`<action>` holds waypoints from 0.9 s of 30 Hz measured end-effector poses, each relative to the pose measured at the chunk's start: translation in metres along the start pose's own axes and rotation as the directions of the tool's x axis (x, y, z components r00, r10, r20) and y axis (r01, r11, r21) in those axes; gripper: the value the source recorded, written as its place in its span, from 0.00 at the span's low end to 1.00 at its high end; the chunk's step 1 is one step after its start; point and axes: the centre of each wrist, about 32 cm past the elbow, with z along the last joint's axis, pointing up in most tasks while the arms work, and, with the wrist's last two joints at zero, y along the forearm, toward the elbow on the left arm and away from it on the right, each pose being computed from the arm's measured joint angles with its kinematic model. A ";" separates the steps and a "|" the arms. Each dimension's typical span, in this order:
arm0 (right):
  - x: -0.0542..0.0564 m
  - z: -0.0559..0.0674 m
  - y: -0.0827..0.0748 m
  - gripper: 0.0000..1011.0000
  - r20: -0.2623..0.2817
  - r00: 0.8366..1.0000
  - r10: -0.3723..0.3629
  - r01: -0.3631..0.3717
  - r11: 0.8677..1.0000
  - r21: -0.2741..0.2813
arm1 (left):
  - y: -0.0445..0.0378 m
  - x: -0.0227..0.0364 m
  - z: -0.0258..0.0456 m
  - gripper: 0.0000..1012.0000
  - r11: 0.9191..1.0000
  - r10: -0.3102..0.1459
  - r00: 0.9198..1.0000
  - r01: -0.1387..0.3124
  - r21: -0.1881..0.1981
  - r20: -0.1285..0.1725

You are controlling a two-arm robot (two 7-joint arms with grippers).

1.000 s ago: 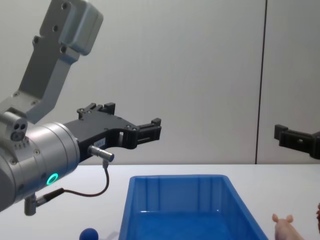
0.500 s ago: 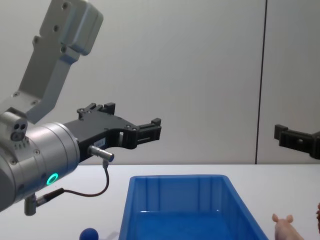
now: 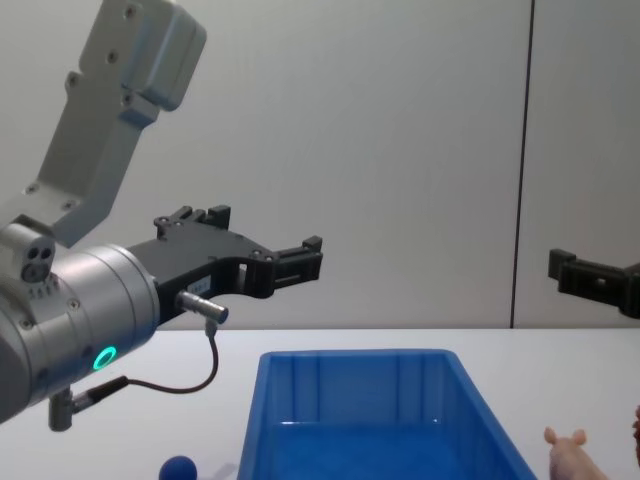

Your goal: Pick up the two dolls from the table and place them into the box.

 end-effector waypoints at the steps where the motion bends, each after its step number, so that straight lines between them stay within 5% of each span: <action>1: 0.000 0.000 0.000 0.99 0.000 1.000 0.000 0.000 1.000 0.000 | 0.0000 0.0000 0.0000 0.99 1.000 0.000 1.000 0.000 0.000 0.000; 15: 0.000 0.001 -0.003 0.99 -0.004 0.999 -0.032 0.032 0.999 -0.022 | 0.0000 0.0000 0.0000 0.99 1.000 0.000 1.000 0.000 0.000 0.000; 27: 0.006 -0.001 -0.010 0.99 -0.012 0.994 -0.105 0.103 0.987 -0.124 | 0.0000 0.0000 0.0000 0.99 1.000 0.000 1.000 0.000 0.000 0.000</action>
